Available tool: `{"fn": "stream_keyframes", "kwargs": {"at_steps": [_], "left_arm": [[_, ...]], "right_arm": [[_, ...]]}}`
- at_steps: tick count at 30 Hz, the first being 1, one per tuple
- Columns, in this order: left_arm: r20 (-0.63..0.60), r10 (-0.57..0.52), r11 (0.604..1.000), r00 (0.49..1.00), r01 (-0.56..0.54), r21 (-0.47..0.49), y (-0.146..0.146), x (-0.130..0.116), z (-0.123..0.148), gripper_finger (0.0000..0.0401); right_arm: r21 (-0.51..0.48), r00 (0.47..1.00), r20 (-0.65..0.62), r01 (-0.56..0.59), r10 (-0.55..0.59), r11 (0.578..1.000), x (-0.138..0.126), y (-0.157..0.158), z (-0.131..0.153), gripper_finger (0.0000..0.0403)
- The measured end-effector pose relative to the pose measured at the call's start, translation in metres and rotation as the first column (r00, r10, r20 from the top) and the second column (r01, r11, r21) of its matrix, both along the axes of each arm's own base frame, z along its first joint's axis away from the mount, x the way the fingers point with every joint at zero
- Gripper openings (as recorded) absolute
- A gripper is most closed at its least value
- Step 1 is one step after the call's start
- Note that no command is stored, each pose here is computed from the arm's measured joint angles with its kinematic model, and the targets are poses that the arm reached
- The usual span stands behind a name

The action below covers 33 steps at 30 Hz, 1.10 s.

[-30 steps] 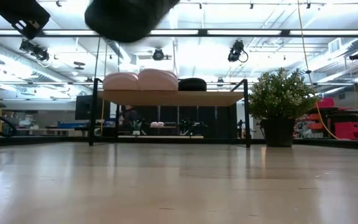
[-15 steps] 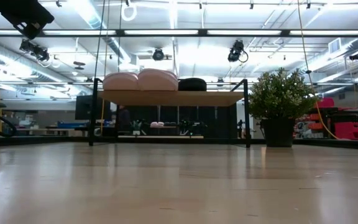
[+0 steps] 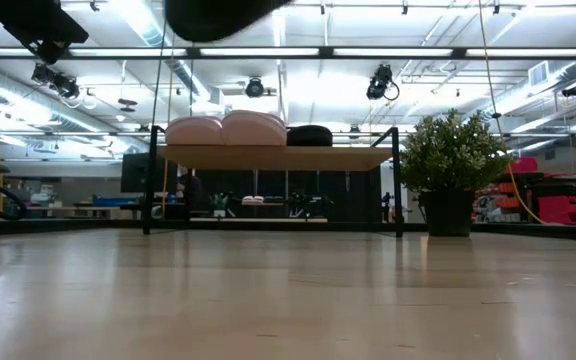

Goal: Pick and place slides into the shelf
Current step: Put the black slide on the shelf

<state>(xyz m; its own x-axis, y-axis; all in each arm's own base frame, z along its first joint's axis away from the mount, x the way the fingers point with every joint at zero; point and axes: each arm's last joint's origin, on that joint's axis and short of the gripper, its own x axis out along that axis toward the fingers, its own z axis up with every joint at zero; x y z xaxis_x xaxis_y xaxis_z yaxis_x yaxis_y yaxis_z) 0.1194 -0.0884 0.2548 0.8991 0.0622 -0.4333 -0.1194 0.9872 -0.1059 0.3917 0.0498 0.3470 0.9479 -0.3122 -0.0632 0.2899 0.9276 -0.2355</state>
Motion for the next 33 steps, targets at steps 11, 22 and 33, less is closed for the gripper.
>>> {"fn": "stream_keyframes", "kwargs": {"at_steps": [11,22,33], "left_arm": [[0.049,0.103,0.993,0.994,-0.105,0.051,0.003,0.001,0.001,0.0022],[0.237,0.316,0.936,0.919,-0.342,0.082,0.006,0.004,0.012,0.0026],[0.399,0.485,0.813,0.778,-0.569,0.122,0.001,0.016,0.035,0.0017]], "right_arm": [[0.096,0.908,0.419,-0.053,0.008,0.994,-0.085,0.001,-0.033,0.0009],[0.138,0.708,0.705,-0.191,0.039,0.972,-0.105,-0.002,-0.070,0.0009],[0.064,0.645,0.761,-0.178,0.067,0.982,-0.051,0.009,-0.044,0.0009]]}}
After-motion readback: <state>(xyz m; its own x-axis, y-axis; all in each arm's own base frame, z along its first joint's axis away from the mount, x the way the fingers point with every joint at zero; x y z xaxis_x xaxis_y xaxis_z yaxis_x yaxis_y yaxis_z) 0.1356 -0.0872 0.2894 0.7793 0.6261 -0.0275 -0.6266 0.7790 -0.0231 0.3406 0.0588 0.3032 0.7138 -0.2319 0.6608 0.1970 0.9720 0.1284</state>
